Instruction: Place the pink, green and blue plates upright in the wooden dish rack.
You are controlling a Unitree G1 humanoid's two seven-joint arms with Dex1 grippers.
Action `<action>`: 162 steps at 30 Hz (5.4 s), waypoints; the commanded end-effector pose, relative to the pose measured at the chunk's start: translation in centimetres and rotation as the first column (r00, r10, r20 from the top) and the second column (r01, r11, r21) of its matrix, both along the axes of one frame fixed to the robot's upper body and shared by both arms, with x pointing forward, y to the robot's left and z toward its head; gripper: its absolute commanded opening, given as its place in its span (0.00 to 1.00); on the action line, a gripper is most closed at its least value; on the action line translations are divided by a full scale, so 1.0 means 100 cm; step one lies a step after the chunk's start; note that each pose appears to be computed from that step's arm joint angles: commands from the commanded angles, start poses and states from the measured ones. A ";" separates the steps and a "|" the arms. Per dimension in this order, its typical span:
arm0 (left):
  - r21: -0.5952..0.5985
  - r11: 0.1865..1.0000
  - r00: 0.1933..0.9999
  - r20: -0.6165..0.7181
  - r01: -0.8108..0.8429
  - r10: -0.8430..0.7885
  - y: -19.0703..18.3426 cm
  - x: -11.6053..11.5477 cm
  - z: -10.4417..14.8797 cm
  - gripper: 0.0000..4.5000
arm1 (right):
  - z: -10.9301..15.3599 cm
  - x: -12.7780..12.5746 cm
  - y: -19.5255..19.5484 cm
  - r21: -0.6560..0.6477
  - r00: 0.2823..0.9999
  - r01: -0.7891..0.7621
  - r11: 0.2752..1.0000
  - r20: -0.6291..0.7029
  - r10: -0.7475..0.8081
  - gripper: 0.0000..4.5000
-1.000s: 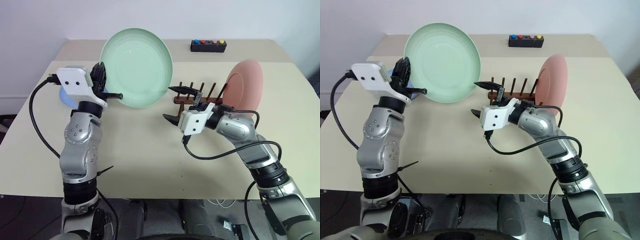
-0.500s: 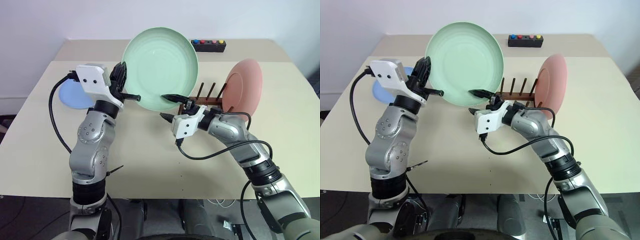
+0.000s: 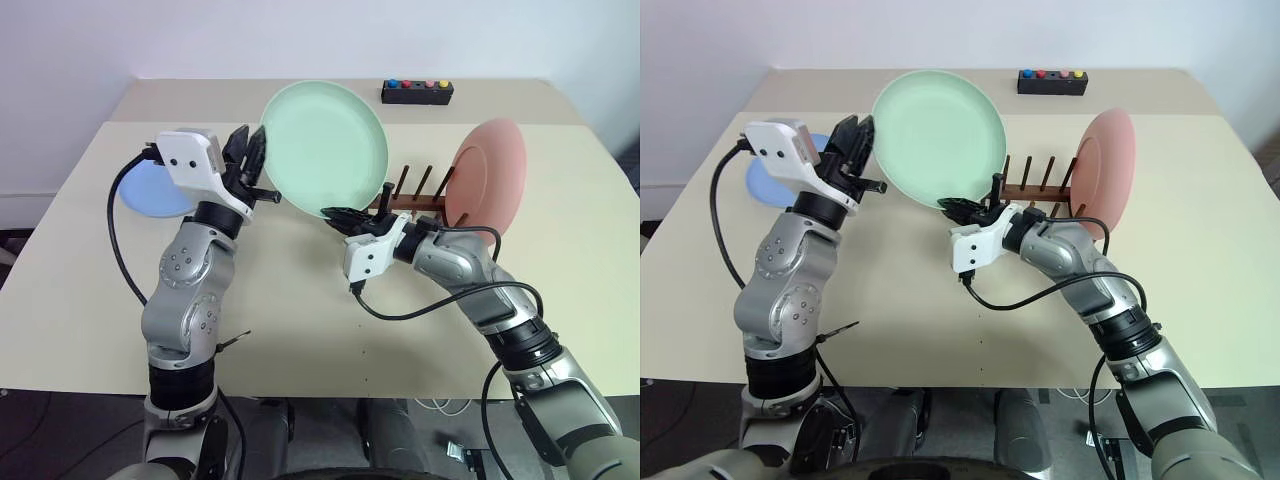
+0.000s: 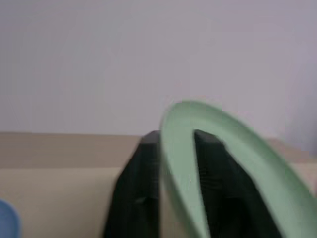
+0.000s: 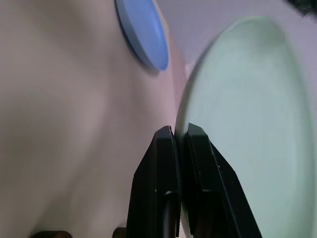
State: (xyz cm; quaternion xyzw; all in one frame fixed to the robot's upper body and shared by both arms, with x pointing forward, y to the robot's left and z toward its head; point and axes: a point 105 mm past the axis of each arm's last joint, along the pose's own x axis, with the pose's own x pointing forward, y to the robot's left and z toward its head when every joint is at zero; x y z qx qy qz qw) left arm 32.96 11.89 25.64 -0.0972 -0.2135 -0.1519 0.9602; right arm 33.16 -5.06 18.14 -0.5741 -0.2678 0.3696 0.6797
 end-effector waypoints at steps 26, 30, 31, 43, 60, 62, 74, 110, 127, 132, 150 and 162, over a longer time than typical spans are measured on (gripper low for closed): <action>0.306 0.919 0.966 -0.140 0.249 -0.216 0.019 -0.028 -0.068 1.00 | 0.115 -0.037 -0.078 0.817 0.819 0.123 0.564 -0.404 0.407 0.00; 0.335 0.851 0.911 -0.226 0.405 -0.344 -0.002 -0.043 -0.088 1.00 | 0.108 -0.042 -0.082 0.829 0.756 0.177 0.531 -0.460 0.466 0.00; 0.341 0.833 0.896 -0.250 0.436 -0.367 -0.006 -0.046 -0.093 1.00 | 0.106 -0.042 -0.083 0.833 0.741 0.196 0.518 -0.472 0.478 0.00; 0.348 0.822 0.889 -0.264 0.450 -0.374 -0.011 -0.050 -0.099 1.00 | 0.091 -0.029 -0.097 0.835 0.701 0.329 0.441 -0.529 0.478 0.00; 0.354 0.823 0.891 -0.267 0.445 -0.367 -0.012 -0.048 -0.101 1.00 | 0.085 -0.020 -0.110 0.841 0.643 0.444 0.310 -0.540 0.544 0.07; 0.355 0.823 0.892 -0.266 0.444 -0.366 -0.012 -0.048 -0.101 1.00 | 0.084 -0.021 -0.110 0.839 0.639 0.447 0.310 -0.542 0.546 0.23; 0.352 0.824 0.892 -0.265 0.443 -0.367 -0.012 -0.048 -0.101 1.00 | 0.086 -0.017 -0.113 0.835 0.678 0.446 0.323 -0.550 0.487 1.00; 0.314 0.943 0.963 -0.204 -0.108 0.178 0.091 0.013 -0.080 1.00 | 0.099 -0.030 -0.047 0.508 0.893 0.074 0.858 -0.417 0.169 1.00; 0.185 0.734 0.533 -0.575 -0.654 0.620 0.259 0.063 -0.102 1.00 | 0.061 -0.029 0.004 0.345 0.908 -0.099 0.934 -0.352 0.226 1.00; 0.172 0.771 0.574 -0.574 -0.614 0.585 0.247 0.083 -0.096 1.00 | 0.059 -0.032 0.005 0.349 0.909 -0.098 0.932 -0.351 0.227 1.00; 0.104 0.766 0.536 -0.654 -0.635 0.534 0.228 0.098 -0.113 0.09 | 0.052 -0.032 0.000 0.348 0.909 -0.073 0.935 -0.362 0.206 1.00; 0.087 0.877 0.867 -0.131 -0.473 0.480 0.163 0.097 -0.006 0.02 | 0.050 -0.028 -0.003 0.318 0.926 -0.065 0.946 -0.335 0.176 1.00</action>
